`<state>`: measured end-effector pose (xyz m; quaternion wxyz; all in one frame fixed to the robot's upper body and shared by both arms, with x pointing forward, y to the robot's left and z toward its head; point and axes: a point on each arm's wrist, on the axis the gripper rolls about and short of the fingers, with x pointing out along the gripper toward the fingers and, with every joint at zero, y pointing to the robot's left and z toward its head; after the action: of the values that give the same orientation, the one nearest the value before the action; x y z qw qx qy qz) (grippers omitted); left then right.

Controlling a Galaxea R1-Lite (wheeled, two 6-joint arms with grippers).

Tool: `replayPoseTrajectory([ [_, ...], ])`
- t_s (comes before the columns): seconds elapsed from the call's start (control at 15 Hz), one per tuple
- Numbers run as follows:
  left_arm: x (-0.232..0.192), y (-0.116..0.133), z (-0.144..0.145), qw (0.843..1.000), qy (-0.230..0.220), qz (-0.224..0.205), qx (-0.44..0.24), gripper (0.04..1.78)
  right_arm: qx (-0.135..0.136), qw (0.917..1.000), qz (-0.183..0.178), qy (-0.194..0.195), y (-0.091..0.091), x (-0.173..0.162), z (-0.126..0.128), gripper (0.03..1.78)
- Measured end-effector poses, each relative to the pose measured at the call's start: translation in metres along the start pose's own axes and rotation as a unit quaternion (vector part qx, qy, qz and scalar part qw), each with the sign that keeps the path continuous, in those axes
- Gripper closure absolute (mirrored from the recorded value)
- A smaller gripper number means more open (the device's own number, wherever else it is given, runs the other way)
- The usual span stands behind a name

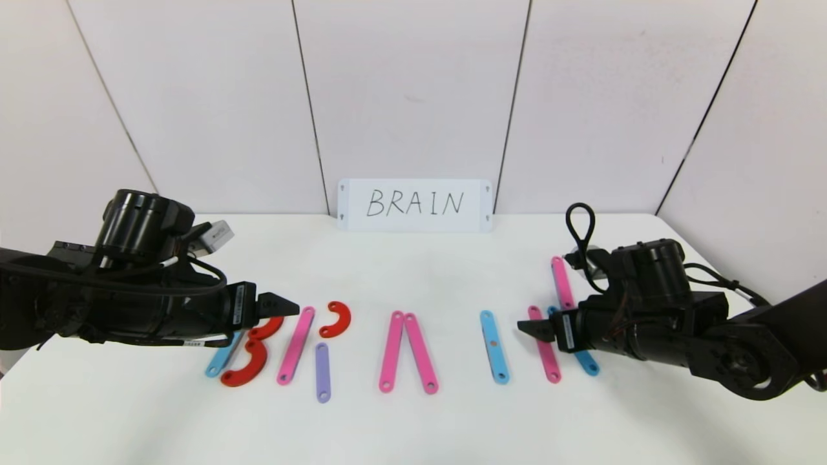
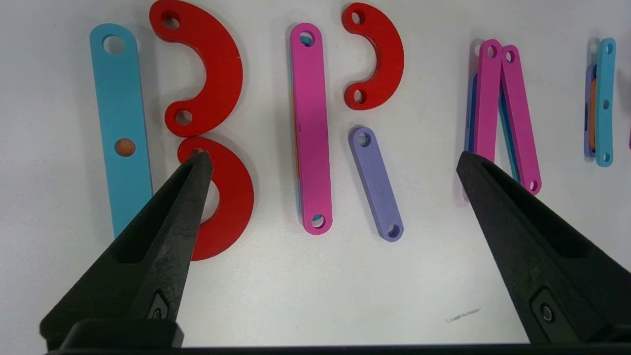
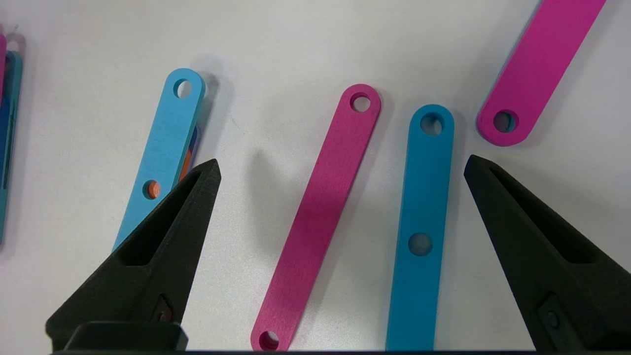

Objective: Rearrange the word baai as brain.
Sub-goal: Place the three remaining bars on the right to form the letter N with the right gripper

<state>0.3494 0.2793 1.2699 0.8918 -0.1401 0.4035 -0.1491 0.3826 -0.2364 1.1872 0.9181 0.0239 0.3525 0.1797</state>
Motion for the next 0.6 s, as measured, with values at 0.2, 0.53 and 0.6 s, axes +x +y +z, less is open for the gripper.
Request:
replayPoseTrajectory([
  [0.2, 0.0, 0.0, 0.0, 1.0, 0.0, 0.0, 0.0, 0.08, 0.0, 1.0, 0.0, 0.002, 0.0, 0.0018, -0.0007, 0.08],
  [0.53, 0.0, -0.0001, -0.0001, 1.0, 0.0, 0.0, 0.0, 0.08, 0.001, 1.0, 0.0, 0.007, -0.0005, 0.0061, -0.0016, 0.08],
  [0.6, -0.0001, 0.0001, 0.0001, 1.0, 0.0, 0.0, 0.0, 0.08, 0.001, 1.0, 0.001, 0.006, -0.0004, 0.0069, -0.0008, 0.08],
])
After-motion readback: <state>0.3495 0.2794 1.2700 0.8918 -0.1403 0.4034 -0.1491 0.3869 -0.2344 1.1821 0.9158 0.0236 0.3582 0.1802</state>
